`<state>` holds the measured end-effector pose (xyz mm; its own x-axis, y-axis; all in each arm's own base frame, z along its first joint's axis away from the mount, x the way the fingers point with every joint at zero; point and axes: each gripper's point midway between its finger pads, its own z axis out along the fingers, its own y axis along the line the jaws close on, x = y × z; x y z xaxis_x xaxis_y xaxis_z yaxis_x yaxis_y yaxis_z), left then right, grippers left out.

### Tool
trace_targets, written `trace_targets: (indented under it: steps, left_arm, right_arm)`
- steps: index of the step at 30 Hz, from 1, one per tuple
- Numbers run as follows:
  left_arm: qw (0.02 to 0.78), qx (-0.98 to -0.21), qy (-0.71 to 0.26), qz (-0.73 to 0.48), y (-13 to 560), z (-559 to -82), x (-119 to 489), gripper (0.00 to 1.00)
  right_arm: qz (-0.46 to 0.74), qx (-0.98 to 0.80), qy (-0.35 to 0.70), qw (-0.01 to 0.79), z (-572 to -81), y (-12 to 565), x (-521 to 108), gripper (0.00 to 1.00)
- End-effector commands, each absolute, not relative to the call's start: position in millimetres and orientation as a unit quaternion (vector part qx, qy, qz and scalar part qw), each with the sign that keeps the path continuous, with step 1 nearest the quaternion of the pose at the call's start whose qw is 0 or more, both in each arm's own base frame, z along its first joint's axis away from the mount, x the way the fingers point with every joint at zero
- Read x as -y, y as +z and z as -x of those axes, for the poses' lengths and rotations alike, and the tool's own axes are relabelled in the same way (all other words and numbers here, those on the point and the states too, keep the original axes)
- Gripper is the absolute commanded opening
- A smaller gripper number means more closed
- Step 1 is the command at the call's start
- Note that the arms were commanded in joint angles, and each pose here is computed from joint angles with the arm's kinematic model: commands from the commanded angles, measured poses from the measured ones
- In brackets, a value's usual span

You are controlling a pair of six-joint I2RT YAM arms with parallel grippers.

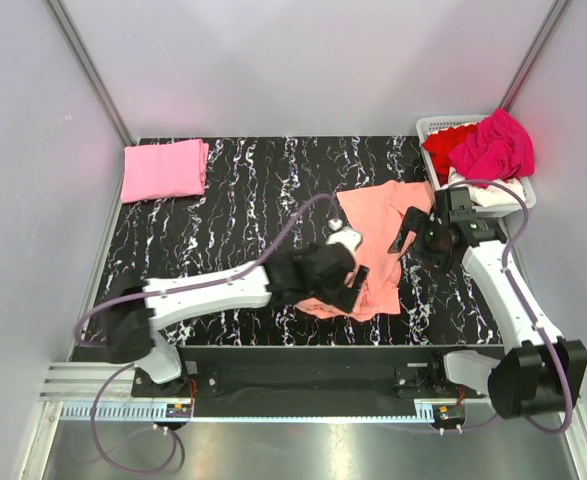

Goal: Fold and stack the t-shirts
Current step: Flatten the tshirt out

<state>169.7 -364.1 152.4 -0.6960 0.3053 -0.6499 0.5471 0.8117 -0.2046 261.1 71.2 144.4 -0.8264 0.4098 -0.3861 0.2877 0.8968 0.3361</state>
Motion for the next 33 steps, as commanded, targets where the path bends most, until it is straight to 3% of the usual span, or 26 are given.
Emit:
trace_targets:
  steps: [1,11,21,24,25,29,33]
  left_arm:
    - [0.335,-0.901,-0.166,-0.221,157.6,-192.2,394.3,0.9]
    - [0.285,-0.916,-0.104,-0.261,89.0,-198.5,435.0,0.74]
    - [0.283,-0.922,-0.064,-0.257,70.1,-202.6,428.6,0.6]
    - [0.284,-0.922,-0.059,-0.257,67.3,-202.9,426.4,0.47]
    - [0.282,-0.922,-0.057,-0.259,65.6,-202.4,425.5,0.34]
    - [0.277,-0.924,-0.058,-0.257,64.6,-200.5,422.9,0.0]
    - [0.291,-0.922,-0.066,-0.246,88.5,-202.5,415.1,0.0]
  right_arm:
    - [-0.185,-0.936,0.113,0.277,-260.8,167.1,-60.3,1.0]
    - [-0.18,-0.935,0.114,0.283,-246.6,166.2,-58.4,1.0]
    - [-0.173,-0.936,0.122,0.282,-248.1,164.1,-61.6,1.0]
    - [-0.173,-0.936,0.123,0.28,-248.1,163.8,-62.1,1.0]
    - [-0.172,-0.936,0.123,0.281,-248.2,163.4,-62.0,1.0]
    - [-0.173,-0.936,0.122,0.281,-248.1,162.4,-61.5,1.0]
    - [-0.173,-0.936,0.12,0.283,-248.7,161.3,-61.0,1.0]
